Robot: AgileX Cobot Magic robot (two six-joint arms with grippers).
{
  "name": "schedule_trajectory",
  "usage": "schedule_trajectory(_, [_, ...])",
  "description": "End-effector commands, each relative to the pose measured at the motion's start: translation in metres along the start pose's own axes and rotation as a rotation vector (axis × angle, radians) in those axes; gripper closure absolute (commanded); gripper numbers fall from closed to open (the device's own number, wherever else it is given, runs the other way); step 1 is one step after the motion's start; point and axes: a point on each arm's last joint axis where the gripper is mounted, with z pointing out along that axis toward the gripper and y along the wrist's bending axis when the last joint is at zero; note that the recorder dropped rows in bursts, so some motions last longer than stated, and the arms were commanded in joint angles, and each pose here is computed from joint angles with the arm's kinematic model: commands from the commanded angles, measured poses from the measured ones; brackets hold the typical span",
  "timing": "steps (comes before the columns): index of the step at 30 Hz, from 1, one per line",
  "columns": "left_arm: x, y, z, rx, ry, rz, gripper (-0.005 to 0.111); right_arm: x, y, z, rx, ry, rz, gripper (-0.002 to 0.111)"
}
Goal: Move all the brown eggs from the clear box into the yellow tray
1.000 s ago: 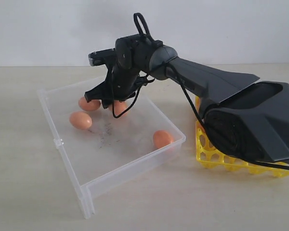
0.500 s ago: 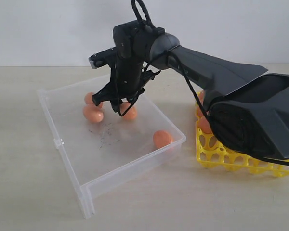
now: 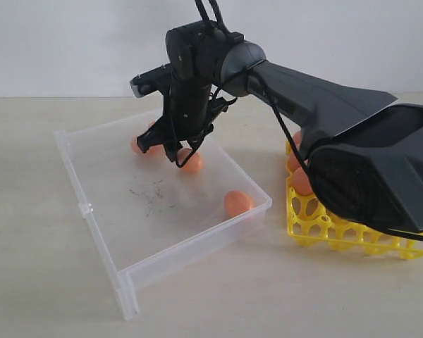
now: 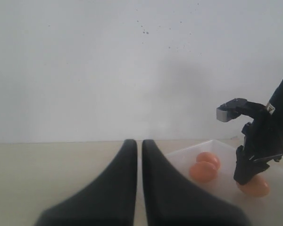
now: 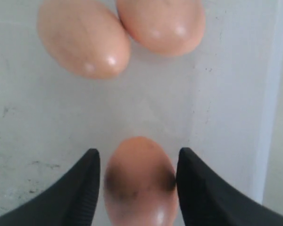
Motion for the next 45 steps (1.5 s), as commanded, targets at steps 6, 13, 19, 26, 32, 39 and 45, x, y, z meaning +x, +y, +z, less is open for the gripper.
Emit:
schedule_trajectory(6, [-0.002,0.000,0.000,-0.002,-0.013,0.000,0.103,0.011,-0.001,0.016,-0.001,0.089,-0.006,0.065])
schedule_trajectory(13, [-0.002,0.000,0.000,-0.002,-0.013,0.000,0.103,0.011,0.000,0.016,-0.010,0.089,-0.003,0.065])
schedule_trajectory(19, [-0.002,0.000,0.000,-0.002,-0.013,0.000,0.103,0.010,0.007,0.017,-0.081,0.085,0.032,0.065])
schedule_trajectory(26, [-0.002,0.000,0.000,-0.002,-0.013,0.000,0.103,0.015,0.003,0.034,-0.041,0.104,-0.029,0.109])
schedule_trajectory(32, [-0.002,0.000,0.000,-0.002,-0.013,0.000,0.103,-0.003,0.003,0.033,-0.040,-0.092,0.023,0.109])
schedule_trajectory(39, [-0.002,0.000,0.000,-0.002,-0.013,0.000,0.103,0.016,0.005,0.033,-0.070,0.116,-0.041,0.108])
schedule_trajectory(45, [-0.002,0.000,0.000,-0.002,-0.013,0.000,0.103,0.016,0.005,0.033,-0.063,0.115,-0.084,0.081])
